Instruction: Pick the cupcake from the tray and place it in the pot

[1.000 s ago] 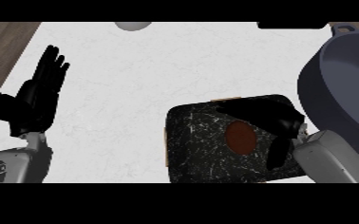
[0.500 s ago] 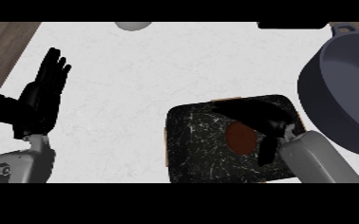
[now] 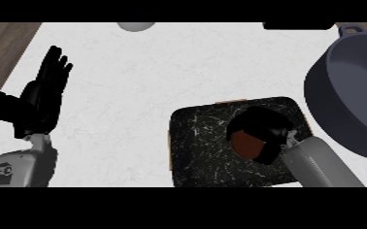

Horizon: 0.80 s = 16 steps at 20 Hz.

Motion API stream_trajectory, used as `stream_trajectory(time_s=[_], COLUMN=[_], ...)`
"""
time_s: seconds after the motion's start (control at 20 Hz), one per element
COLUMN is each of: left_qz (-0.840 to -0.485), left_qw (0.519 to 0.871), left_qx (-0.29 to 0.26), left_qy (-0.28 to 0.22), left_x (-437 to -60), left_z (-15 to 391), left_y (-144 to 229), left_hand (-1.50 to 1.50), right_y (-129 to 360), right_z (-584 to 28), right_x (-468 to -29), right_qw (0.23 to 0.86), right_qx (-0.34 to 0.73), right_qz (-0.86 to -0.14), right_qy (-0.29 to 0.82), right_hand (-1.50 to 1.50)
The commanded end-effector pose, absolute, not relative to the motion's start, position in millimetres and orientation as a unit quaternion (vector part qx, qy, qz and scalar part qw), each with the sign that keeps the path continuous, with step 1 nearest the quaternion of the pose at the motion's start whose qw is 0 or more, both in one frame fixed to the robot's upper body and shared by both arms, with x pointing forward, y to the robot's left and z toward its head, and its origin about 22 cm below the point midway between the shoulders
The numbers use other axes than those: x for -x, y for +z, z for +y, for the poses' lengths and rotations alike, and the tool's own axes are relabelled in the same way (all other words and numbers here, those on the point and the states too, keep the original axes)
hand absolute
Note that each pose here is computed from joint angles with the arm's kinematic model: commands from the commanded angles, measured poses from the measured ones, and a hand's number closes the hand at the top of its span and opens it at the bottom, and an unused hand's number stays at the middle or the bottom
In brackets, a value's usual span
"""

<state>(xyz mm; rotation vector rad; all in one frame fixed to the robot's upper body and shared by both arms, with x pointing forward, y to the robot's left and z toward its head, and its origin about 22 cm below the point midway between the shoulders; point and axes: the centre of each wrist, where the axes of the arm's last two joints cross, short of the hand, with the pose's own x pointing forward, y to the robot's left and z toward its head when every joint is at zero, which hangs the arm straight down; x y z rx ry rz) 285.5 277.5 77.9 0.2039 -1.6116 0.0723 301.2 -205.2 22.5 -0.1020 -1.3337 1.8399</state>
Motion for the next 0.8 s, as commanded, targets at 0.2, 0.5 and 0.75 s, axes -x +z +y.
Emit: stream_trajectory(time_s=[0.2, 0.5, 0.75], left_qz=[-0.720, -0.709, -0.718], left_qw=[0.688, 0.693, 0.687], left_qx=[-0.087, -0.118, -0.103], left_qy=[0.032, 0.055, 0.045], left_x=[-291, -274, -271], left_z=[297, 293, 279], left_y=[87, 86, 82], left_hand=[0.00, 0.00, 0.00], right_y=[11, -14, 30], right_z=[-207, -207, -194], right_x=[-299, -217, -160], right_qw=[0.402, 0.569, 0.571], right_qx=[0.030, 0.133, 0.184], right_qz=[-0.539, -0.504, -0.537], right_qy=[0.740, 0.636, 0.594], right_hand=[1.50, 1.50, 1.50])
